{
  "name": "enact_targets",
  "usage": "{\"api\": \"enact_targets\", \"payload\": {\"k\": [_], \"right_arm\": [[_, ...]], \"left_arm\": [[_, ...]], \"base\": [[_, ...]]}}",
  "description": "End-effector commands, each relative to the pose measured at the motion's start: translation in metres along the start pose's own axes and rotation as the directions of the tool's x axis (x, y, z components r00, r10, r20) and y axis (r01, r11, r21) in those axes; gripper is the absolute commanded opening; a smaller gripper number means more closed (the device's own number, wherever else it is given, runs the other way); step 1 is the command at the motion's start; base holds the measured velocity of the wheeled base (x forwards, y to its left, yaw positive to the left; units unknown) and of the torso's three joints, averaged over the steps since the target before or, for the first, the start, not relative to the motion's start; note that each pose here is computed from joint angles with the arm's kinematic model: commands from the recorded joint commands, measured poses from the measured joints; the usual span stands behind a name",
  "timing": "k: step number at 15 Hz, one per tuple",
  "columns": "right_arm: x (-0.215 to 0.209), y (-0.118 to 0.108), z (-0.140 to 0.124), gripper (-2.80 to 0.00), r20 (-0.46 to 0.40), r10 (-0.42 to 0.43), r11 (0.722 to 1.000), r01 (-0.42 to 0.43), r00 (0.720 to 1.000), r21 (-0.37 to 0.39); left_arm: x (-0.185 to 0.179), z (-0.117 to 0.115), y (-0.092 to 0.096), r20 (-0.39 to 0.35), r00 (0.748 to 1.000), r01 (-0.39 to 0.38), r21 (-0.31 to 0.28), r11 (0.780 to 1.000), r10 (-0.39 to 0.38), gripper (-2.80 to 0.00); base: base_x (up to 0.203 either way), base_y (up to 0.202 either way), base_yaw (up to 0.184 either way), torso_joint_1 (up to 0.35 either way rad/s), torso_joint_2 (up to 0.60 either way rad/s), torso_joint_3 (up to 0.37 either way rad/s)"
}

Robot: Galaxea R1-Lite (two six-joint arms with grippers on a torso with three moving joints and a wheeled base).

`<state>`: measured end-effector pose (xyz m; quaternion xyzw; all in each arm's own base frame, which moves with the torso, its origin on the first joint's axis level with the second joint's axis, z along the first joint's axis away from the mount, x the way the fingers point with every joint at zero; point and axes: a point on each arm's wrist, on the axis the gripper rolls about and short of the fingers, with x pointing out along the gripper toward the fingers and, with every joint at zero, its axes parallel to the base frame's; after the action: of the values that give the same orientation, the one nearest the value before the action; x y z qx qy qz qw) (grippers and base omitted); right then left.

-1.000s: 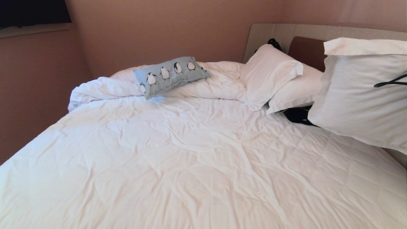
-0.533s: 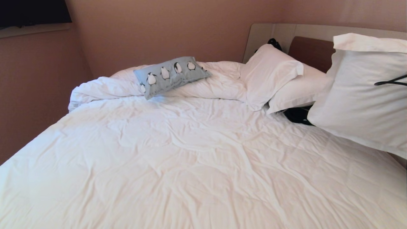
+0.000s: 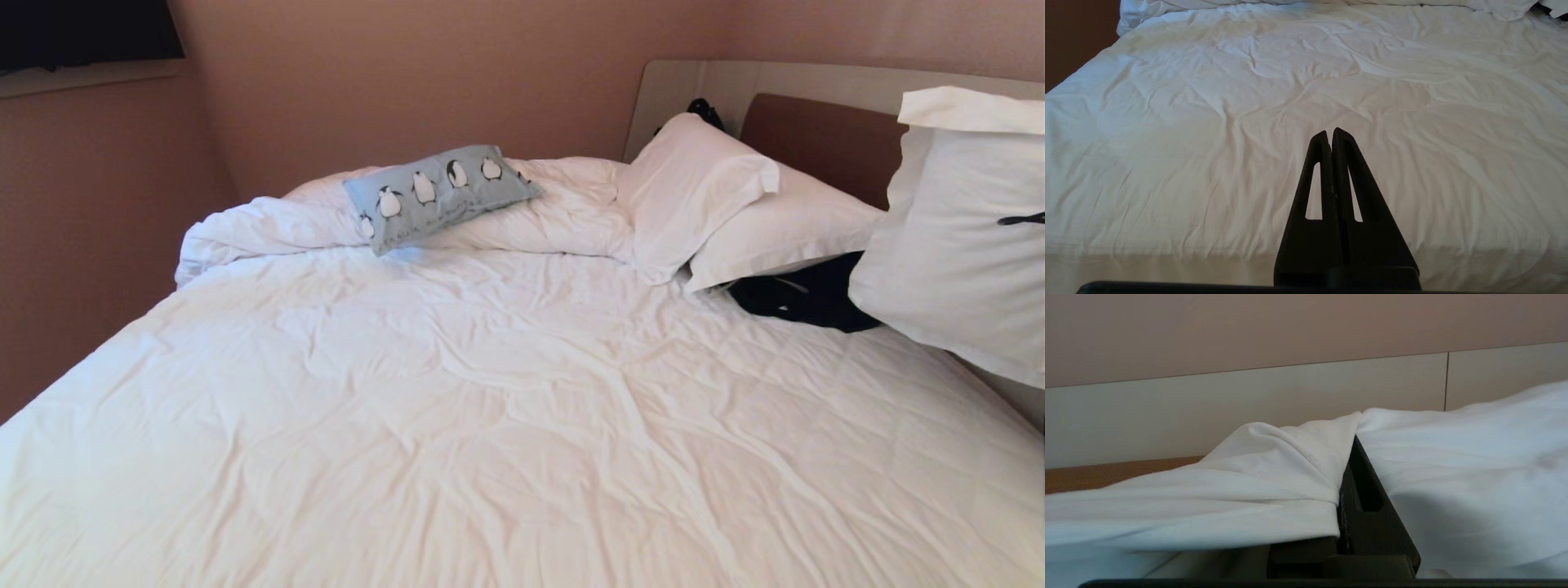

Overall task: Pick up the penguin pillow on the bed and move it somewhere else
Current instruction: Place the pillow at the bedside

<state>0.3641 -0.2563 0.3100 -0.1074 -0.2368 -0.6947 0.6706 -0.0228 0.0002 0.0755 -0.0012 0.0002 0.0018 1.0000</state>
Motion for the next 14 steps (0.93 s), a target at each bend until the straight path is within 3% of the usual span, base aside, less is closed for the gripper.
{"api": "enact_targets", "payload": {"k": [1, 9, 14], "right_arm": [[0.003, 0.003, -0.017, -2.8, -0.024, -0.006, 0.999, 0.005, 1.0, -0.047], [0.004, 0.006, -0.035, -2.8, -0.059, 0.003, 0.994, -0.009, 0.998, -0.104], [0.019, -0.005, -0.048, -2.8, -0.065, -0.032, 0.99, 0.023, 0.997, -0.143]], "left_arm": [[0.0, 0.0, 0.0, 0.0, 1.0, -0.001, -0.001, 1.0, 0.001, -2.8], [0.0, 0.0, 0.0, -0.001, 1.0, -0.001, -0.001, 1.0, 0.001, -2.8], [0.0, 0.0, 0.0, 0.0, 1.0, -0.001, -0.001, 1.0, 0.001, -2.8]], "base": [[0.0, 0.0, 0.0, 0.0, 0.0, 0.0], [0.0, 0.0, 0.0, 0.0, 0.0, 0.0], [0.0, 0.0, 0.0, 0.0, 0.0, 0.0]]}}
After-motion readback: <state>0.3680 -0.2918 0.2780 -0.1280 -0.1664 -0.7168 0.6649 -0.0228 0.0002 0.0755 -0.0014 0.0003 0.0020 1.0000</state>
